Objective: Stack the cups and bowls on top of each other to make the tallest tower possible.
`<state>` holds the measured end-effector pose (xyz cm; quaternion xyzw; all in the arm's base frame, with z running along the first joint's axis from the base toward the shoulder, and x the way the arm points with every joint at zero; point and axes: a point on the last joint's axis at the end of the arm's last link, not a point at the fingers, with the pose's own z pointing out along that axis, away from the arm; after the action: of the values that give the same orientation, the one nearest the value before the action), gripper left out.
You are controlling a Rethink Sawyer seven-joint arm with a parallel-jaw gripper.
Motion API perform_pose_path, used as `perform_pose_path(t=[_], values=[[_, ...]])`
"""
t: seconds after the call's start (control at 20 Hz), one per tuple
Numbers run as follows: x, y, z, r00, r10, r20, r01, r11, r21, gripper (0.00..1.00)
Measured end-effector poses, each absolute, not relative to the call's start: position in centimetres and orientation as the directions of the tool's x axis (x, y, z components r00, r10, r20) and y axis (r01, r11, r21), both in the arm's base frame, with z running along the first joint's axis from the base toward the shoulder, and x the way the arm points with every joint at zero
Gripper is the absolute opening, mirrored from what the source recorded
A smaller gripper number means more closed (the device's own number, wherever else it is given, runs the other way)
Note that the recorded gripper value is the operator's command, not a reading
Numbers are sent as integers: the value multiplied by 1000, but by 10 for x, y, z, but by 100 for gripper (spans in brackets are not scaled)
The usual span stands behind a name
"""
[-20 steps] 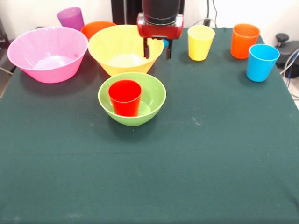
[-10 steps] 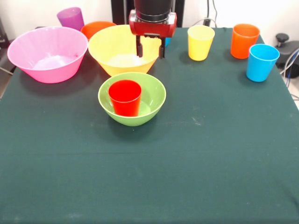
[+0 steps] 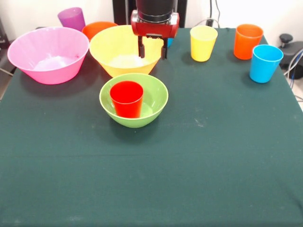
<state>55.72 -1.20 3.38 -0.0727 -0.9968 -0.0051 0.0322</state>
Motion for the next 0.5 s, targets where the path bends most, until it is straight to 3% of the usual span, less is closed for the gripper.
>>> perform_pose_path(t=[0.5], values=[[549,-5,17,-986,138,97,139,990,8,100]])
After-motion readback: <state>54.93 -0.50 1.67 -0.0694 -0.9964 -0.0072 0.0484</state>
